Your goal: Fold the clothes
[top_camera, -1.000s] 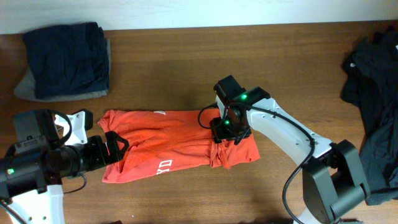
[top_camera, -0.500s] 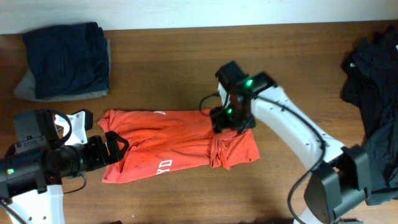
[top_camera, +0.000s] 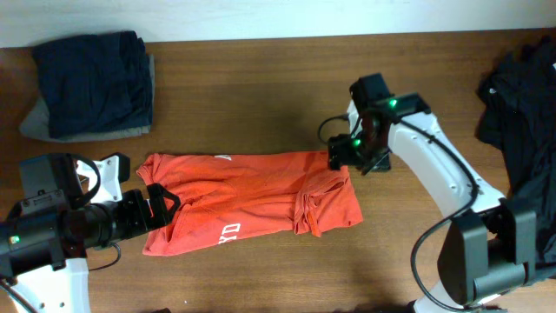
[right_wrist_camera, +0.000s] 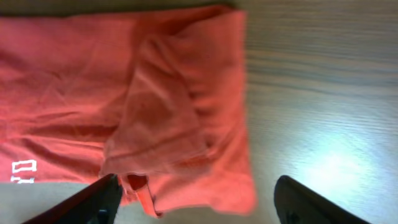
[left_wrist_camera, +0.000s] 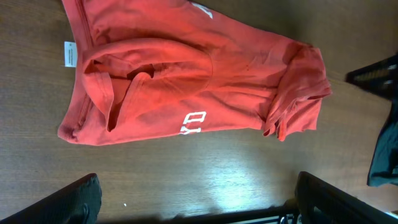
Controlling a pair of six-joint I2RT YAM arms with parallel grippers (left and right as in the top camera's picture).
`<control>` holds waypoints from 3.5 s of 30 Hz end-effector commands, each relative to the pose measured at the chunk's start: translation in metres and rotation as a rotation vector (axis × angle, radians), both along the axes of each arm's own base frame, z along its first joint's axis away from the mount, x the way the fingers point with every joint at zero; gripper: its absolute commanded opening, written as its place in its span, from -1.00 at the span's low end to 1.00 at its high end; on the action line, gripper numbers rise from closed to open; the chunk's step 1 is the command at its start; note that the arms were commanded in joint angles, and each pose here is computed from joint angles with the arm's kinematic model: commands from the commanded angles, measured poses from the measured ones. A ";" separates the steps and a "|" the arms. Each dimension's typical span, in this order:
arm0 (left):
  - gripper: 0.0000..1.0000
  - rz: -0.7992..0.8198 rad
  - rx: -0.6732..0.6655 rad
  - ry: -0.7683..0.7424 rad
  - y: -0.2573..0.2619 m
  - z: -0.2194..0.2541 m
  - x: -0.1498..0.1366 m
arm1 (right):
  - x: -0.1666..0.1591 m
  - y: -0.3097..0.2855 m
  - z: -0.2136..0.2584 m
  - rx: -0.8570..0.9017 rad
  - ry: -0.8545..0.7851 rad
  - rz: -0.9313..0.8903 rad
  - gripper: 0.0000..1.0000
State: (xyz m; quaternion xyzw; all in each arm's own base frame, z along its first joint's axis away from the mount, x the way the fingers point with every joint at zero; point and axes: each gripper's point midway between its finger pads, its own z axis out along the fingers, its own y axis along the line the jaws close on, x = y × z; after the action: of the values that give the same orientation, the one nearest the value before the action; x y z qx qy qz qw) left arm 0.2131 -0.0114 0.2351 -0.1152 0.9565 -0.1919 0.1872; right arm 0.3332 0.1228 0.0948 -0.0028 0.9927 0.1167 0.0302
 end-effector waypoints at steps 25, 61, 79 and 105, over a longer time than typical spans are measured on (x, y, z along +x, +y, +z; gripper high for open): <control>0.98 -0.013 -0.013 0.001 -0.003 0.000 -0.001 | -0.013 0.024 -0.039 0.155 0.025 -0.044 0.52; 0.99 -0.012 -0.017 0.014 -0.004 -0.001 -0.004 | -0.011 0.025 -0.044 0.035 -0.014 -0.050 0.40; 0.98 -0.012 -0.015 0.010 -0.004 -0.001 -0.003 | -0.005 0.031 -0.029 0.072 -0.017 -0.042 0.40; 0.98 -0.013 -0.016 0.013 -0.004 -0.001 -0.004 | -0.011 0.054 -0.049 0.067 0.013 0.021 -0.42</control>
State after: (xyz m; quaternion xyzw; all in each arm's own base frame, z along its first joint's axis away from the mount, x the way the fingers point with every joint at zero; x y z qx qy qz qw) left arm 0.2097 -0.0125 0.2339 -0.1173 0.9574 -0.1934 0.1794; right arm 0.3164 0.1711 0.0406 -0.0113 0.9897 0.1415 0.0161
